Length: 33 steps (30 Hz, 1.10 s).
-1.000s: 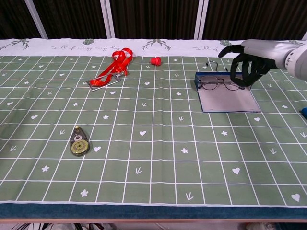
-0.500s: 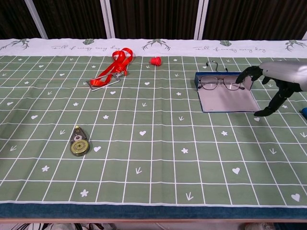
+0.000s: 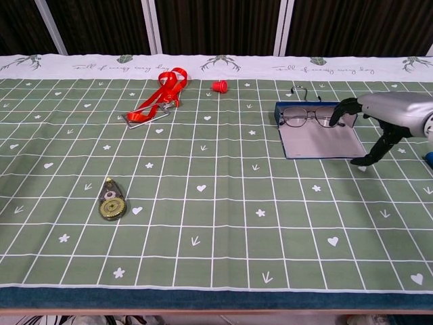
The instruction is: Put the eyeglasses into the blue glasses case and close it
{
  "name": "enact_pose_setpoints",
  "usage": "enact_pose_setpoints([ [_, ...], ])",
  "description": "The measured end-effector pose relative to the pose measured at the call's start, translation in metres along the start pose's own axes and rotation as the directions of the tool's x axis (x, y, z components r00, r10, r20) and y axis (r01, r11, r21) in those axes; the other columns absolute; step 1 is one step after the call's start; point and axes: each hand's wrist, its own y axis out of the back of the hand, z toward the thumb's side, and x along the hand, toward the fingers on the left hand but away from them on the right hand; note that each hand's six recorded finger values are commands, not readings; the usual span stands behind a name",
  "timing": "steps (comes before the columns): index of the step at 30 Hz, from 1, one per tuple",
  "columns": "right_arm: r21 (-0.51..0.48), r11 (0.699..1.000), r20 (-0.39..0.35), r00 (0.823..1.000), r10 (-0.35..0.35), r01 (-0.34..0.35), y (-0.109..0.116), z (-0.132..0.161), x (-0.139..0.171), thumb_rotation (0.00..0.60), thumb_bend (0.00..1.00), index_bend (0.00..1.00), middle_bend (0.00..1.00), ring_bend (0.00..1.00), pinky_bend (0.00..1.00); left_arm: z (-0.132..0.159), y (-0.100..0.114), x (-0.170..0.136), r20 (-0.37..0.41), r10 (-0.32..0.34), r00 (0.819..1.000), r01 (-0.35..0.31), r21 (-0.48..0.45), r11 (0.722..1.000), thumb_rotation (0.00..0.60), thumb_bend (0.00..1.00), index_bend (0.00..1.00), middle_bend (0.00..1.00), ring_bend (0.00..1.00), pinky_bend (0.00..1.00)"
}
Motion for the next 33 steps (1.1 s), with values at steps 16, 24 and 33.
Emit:
enact_pose_setpoints([
  [16, -0.022, 1.000, 0.009, 1.000, 0.014, -0.014, -0.014, 0.010, -0.024, 0.600, 0.35, 0.28, 0.18, 0.18, 0.18, -0.001, 0.000, 0.001, -0.003, -0.006, 1.000, 0.006, 0.000, 1.000, 0.600, 0.40, 0.16, 0.00, 0.00, 0.00],
  [24, -0.029, 0.999, 0.017, 1.000, 0.015, -0.015, -0.015, 0.011, -0.029, 0.600, 0.36, 0.29, 0.20, 0.19, 0.18, -0.001, -0.001, 0.001, -0.004, -0.008, 1.000, 0.008, 0.001, 1.000, 0.600, 0.40, 0.16, 0.00, 0.00, 0.00],
  [33, -0.043, 0.999, 0.026, 0.999, 0.018, -0.017, -0.018, 0.011, -0.034, 0.600, 0.36, 0.30, 0.22, 0.20, 0.18, -0.001, -0.001, 0.001, -0.005, -0.009, 1.000, 0.009, 0.001, 1.000, 0.600, 0.40, 0.16, 0.00, 0.00, 0.00],
])
